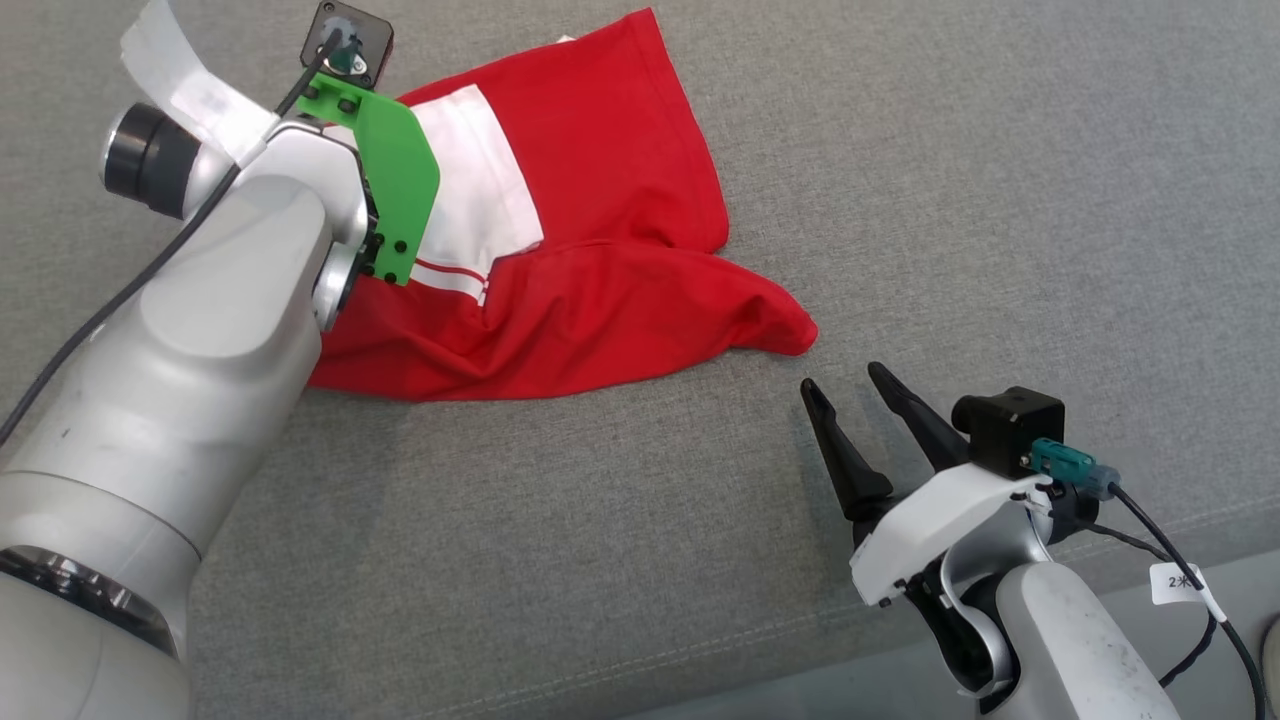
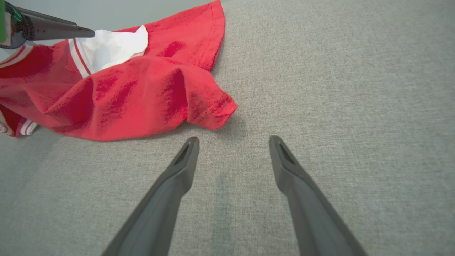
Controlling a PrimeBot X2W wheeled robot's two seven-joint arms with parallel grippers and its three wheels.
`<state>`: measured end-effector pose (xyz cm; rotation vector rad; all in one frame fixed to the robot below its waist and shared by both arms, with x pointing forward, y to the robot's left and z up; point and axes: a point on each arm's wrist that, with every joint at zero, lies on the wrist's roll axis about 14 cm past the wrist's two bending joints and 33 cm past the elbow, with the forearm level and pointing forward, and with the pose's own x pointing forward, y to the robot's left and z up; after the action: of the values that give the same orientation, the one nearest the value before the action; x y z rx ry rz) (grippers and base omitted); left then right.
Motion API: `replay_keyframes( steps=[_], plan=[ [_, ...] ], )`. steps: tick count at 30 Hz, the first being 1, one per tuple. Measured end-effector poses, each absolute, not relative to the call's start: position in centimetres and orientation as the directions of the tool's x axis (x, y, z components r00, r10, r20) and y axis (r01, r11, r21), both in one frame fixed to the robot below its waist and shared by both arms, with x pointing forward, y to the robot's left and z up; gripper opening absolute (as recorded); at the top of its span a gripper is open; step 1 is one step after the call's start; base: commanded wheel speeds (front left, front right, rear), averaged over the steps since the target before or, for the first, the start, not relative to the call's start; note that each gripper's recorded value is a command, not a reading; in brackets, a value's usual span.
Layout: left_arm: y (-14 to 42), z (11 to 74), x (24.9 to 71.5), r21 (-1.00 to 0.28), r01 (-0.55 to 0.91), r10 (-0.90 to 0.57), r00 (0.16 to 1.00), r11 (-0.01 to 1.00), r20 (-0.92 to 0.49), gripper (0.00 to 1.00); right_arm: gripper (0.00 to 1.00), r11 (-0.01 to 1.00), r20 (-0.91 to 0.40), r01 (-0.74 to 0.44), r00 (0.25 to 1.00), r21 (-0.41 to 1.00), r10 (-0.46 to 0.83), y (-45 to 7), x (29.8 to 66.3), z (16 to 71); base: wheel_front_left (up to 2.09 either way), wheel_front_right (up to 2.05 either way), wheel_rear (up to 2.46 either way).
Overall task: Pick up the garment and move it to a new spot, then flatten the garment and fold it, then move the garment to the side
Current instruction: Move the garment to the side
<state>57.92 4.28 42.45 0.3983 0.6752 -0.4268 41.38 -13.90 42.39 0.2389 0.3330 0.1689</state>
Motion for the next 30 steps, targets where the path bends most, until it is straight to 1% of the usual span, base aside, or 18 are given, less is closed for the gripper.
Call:
replay_keyframes(
  steps=[3,7,8,11,12,14,15,16,17,22,28,30],
  plan=[
    [3.9,42.0,58.8,0.22,0.51,-0.238,0.686,0.832,-0.688,1.0,1.0,0.961,-0.32,-0.103,0.929,0.256,0.185,-14.5,41.3,41.6,0.0,0.0,0.0],
    [3.5,40.8,59.1,0.201,0.519,-0.238,0.657,0.831,-0.715,1.0,1.0,0.963,-0.335,-0.083,0.927,0.255,0.169,-15.0,41.3,40.9,0.0,0.0,0.0],
    [3.5,40.5,59.0,0.199,0.523,-0.235,0.648,0.829,-0.724,0.96,1.0,0.963,-0.337,-0.08,0.927,0.256,0.166,-15.1,41.3,40.8,0.0,0.0,0.0],
    [3.2,39.9,58.9,0.188,0.534,-0.237,0.627,0.824,-0.742,0.57,1.0,0.964,-0.342,-0.075,0.926,0.256,0.163,-15.3,41.3,40.5,0.0,0.0,0.0],
    [3.2,39.8,58.8,0.187,0.535,-0.238,0.625,0.824,-0.743,0.51,1.0,0.964,-0.344,-0.075,0.925,0.256,0.163,-15.2,41.3,40.4,0.0,0.0,0.0],
    [3.2,39.7,58.8,0.186,0.536,-0.237,0.623,0.823,-0.746,0.45,1.0,0.963,-0.345,-0.076,0.924,0.257,0.165,-15.2,41.3,40.3,0.0,0.0,0.0],
    [3.2,39.7,58.8,0.186,0.539,-0.239,0.621,0.822,-0.746,0.36,1.0,0.963,-0.343,-0.077,0.924,0.258,0.166,-15.1,41.3,40.4,0.0,0.0,0.0],
    [3.2,39.7,58.9,0.186,0.54,-0.24,0.622,0.821,-0.745,0.2,1.0,0.963,-0.341,-0.077,0.925,0.259,0.166,-15.1,41.3,40.4,0.0,0.0,0.0],
    [3.1,39.7,58.9,0.187,0.541,-0.243,0.624,0.82,-0.743,0.0,1.0,0.962,-0.34,-0.076,0.926,0.261,0.166,-15.1,41.4,40.4,0.0,0.0,0.0],
    [3.3,39.9,58.9,0.172,0.535,-0.252,0.626,0.827,-0.738,0.0,1.0,0.962,-0.34,-0.074,0.926,0.262,0.164,-15.2,41.6,40.3,0.0,0.0,0.0],
    [3.4,41.3,59.3,0.132,0.5,-0.285,0.668,0.856,-0.688,0.0,1.0,0.961,-0.336,-0.092,0.925,0.262,0.18,-14.6,42.0,40.3,0.0,0.0,0.0],
    [3.3,42.6,59.4,0.066,0.475,-0.331,0.699,0.877,-0.634,0.0,1.0,0.959,-0.335,-0.11,0.922,0.26,0.196,-14.1,42.3,40.3,0.0,0.0,0.0]
  ],
)
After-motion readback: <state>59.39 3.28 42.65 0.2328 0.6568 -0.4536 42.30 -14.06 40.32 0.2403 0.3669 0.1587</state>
